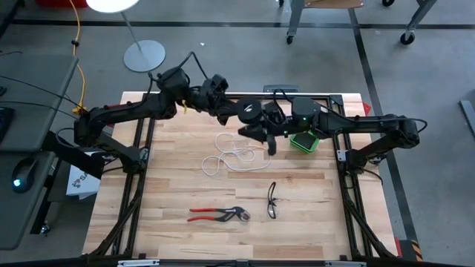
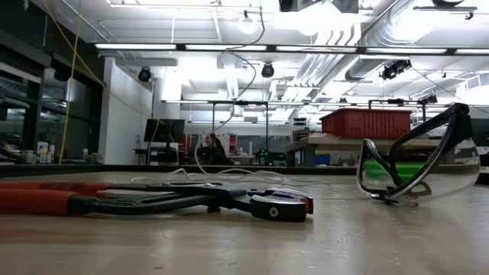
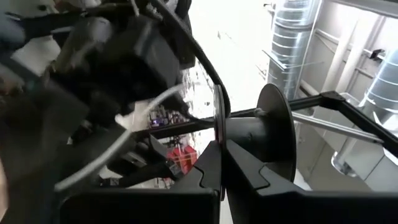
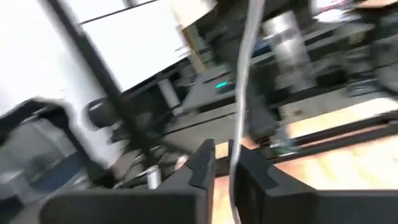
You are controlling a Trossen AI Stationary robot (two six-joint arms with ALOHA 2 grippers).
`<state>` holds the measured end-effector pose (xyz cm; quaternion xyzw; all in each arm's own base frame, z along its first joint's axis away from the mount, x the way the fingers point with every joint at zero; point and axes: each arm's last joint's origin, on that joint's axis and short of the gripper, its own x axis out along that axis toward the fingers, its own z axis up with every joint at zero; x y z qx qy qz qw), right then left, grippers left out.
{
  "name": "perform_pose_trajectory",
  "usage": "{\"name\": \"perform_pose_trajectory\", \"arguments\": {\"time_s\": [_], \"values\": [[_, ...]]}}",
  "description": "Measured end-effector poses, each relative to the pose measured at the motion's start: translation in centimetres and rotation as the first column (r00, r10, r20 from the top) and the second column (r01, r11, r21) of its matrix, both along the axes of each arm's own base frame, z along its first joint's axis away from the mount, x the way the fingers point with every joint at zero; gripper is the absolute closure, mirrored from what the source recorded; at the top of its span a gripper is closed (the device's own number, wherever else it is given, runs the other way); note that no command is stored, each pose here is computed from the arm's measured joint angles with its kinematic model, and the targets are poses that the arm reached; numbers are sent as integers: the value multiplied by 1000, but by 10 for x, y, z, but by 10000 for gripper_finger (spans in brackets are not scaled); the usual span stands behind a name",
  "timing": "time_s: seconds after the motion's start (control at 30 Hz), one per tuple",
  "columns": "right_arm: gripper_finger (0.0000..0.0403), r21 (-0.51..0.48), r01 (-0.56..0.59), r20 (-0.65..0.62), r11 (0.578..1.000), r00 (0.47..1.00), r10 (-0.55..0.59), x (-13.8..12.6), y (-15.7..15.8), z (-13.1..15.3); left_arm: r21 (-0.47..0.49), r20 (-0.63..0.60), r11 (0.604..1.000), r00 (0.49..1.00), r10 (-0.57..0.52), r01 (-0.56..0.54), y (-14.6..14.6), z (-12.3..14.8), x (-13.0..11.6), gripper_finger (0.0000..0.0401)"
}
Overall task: Coil cords
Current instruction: Coil the wire into the spool
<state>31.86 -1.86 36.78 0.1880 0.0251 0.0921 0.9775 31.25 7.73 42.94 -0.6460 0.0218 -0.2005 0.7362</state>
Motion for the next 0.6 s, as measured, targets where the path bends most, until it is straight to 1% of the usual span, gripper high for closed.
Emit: {"name": "perform_pose_trajectory", "arguments": {"time_s": [0.03, 0.1, 0.2, 0.3, 0.43, 0.57, 0.6], "values": [[356, 7, -39, -2, 999, 999, 39, 0, 0, 0, -1, 1, 1000, 1000, 6, -6, 0, 0, 0, 401], [343, 16, -55, -4, 998, 998, 55, 0, 1, 0, 0, 1, 1000, 1000, 18, -18, 3, 0, -1, 401], [334, 18, -17, -5, 1000, 1000, 17, 0, 0, 0, 19, 9, 999, 999, 39, -39, 7, 0, -2, 401], [319, 4, -9, -4, 1000, 1000, 9, 0, 0, 0, 31, 20, 997, 998, 64, -65, 14, 1, -4, 401], [276, -3, -3, -36, 1000, 999, 2, -1, 0, -3, 105, 63, 987, 991, 115, -121, 27, 4, -11, 401], [230, -50, 95, -87, 994, 991, -99, -7, -3, -4, 186, 97, 966, 982, 165, -180, 42, 9, -24, 401], [222, -55, 103, -109, 993, 988, -108, -9, -3, -5, 205, 95, 960, 980, 173, -189, 45, 9, -28, 401]]}}
